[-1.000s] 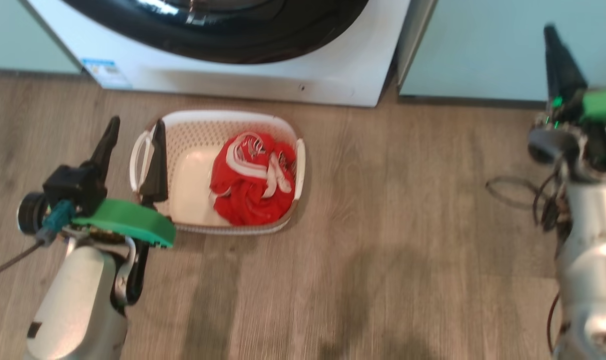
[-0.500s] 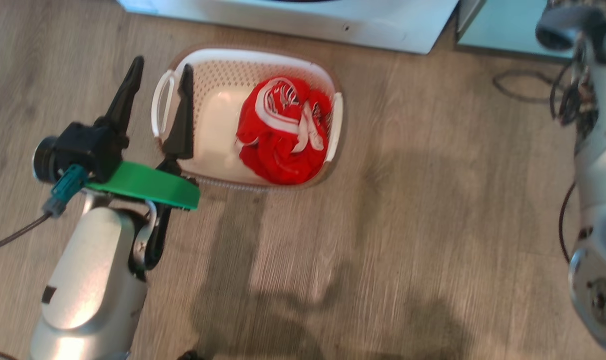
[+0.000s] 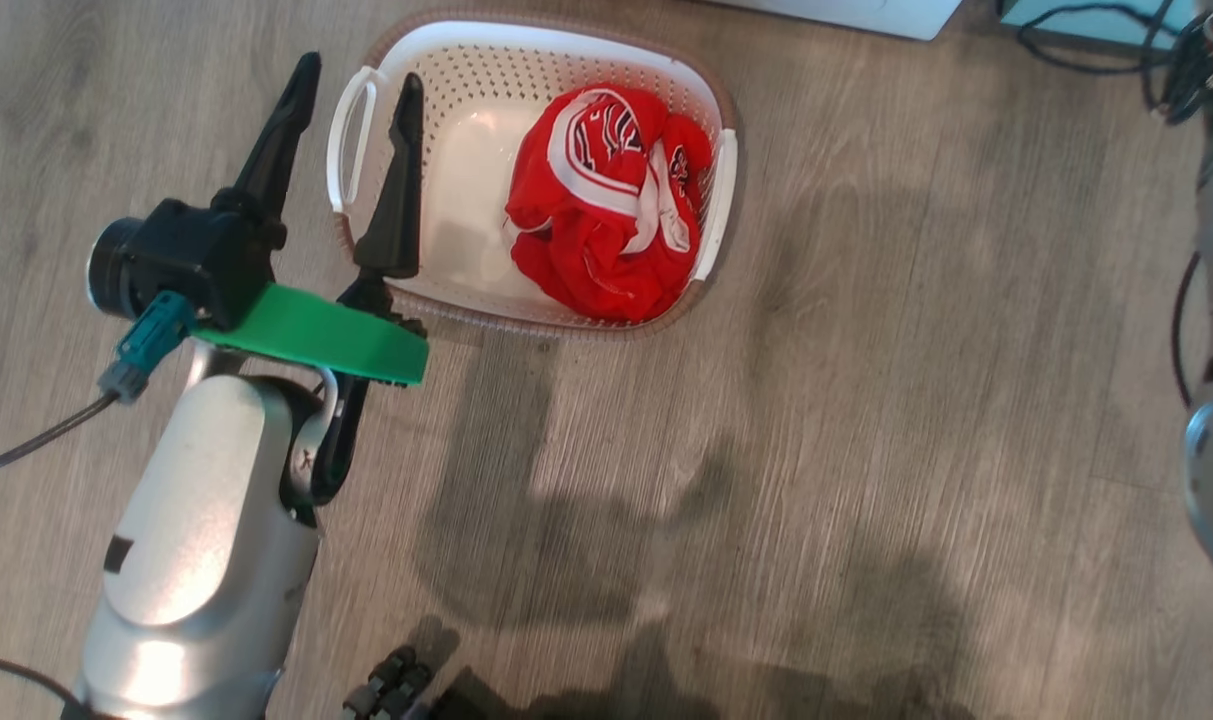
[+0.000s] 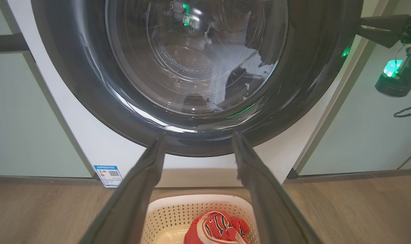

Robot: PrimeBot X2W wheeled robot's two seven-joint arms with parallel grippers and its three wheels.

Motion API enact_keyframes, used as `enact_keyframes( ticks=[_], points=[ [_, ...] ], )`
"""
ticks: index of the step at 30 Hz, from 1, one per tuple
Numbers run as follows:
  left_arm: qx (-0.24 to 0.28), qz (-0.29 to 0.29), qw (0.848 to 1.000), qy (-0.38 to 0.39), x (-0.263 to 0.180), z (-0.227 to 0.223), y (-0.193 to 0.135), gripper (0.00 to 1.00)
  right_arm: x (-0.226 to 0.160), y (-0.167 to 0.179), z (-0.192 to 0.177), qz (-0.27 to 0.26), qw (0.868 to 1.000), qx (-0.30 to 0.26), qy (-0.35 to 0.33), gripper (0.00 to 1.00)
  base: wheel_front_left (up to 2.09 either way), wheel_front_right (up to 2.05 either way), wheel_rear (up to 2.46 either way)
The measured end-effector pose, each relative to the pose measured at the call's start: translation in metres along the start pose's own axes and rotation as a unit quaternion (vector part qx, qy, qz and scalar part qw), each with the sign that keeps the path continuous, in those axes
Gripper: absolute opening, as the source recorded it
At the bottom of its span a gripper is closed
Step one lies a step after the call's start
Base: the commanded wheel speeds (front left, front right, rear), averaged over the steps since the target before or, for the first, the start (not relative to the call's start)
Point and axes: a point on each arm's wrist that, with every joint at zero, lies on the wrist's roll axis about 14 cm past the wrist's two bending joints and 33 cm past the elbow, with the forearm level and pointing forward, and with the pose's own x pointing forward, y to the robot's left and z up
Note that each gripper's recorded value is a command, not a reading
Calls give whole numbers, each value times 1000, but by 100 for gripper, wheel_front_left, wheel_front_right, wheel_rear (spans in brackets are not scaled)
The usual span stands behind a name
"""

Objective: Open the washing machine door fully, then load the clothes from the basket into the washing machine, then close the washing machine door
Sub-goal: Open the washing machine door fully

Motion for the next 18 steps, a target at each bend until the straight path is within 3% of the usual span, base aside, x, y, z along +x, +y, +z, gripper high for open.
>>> enact_keyframes(
  ticks=[18],
  points=[
    [-1, 1, 1000, 3, 6, -8, 1, 100, 19, -17, -4, -38, 998, -27, 47, 0, 0, 0, 0]
  ],
)
